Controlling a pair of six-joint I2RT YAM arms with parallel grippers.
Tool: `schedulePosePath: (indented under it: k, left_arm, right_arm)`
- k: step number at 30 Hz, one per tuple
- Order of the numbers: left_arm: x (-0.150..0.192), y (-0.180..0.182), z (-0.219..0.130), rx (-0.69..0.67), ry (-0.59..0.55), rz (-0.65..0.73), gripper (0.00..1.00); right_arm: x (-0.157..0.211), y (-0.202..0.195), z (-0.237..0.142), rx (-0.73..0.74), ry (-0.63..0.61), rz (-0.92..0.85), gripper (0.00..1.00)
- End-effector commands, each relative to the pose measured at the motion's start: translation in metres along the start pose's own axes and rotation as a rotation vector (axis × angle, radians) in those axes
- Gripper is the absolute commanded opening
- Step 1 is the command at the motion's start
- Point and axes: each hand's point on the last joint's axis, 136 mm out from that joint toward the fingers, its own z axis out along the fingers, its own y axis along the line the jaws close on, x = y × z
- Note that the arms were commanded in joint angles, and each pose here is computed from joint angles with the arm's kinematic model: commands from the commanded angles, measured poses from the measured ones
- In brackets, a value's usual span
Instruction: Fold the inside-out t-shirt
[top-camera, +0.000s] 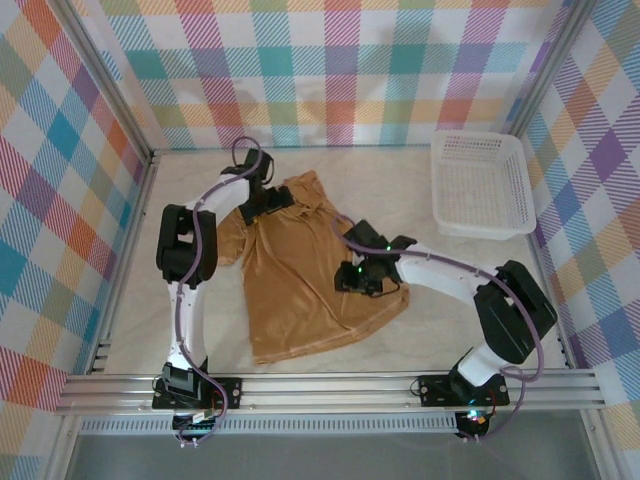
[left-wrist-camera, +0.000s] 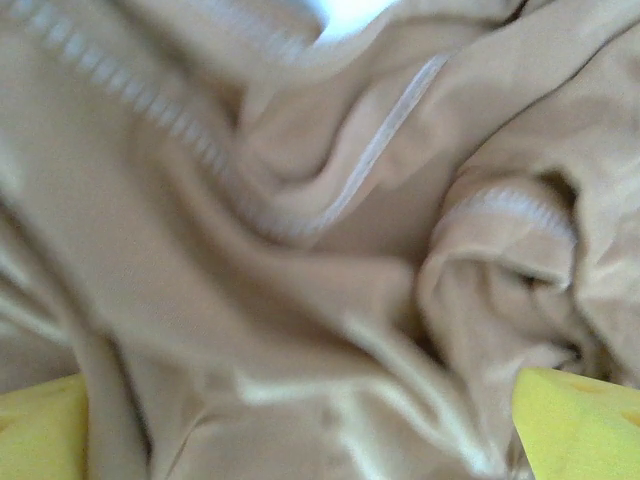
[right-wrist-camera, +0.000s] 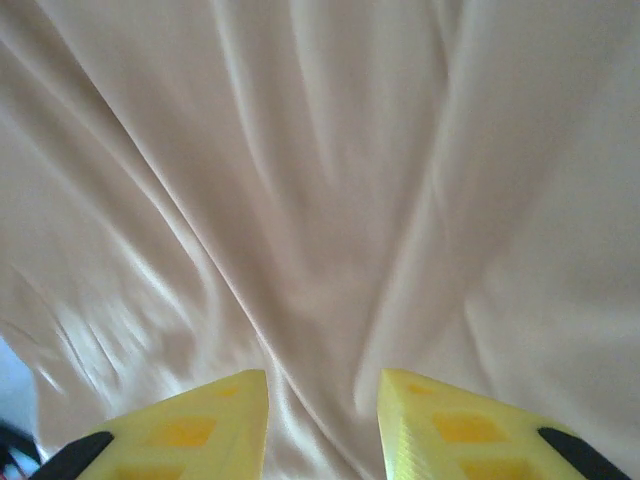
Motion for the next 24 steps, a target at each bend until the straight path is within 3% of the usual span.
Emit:
schedulePosePath:
  k: [1, 6, 11, 18, 21, 24]
  left_arm:
    - [-0.001, 0.025, -0.027, -0.063, 0.01, 0.01, 0.99]
    - [-0.001, 0.066, -0.036, -0.089, 0.005, -0.061, 0.99]
    - [0.007, 0.107, -0.028, -0.115, 0.044, -0.14, 0.99]
    - [0.005, 0.162, -0.033, -0.212, 0.03, -0.243, 0.99]
    - [-0.001, 0.164, -0.041, -0.245, -0.01, -0.249, 0.99]
    - [-0.007, 0.139, -0.053, -0.226, -0.065, -0.204, 0.98]
  right_arm:
    - [-0.047, -0.005, 0.001, 0.023, -0.074, -0.001, 0.34]
    - [-0.093, -0.003, 0.045, -0.011, -0.023, 0.02, 0.3]
    - [-0.092, -0.056, 0.078, 0.09, 0.054, 0.157, 0.27]
    - [-0.012, -0.104, 0.066, 0.195, 0.125, 0.242, 0.27]
    - [-0.007, -0.097, 0.049, 0.204, 0.095, 0.213, 0.27]
    - [-0.031, -0.072, 0.028, 0.163, 0.022, 0.156, 0.29]
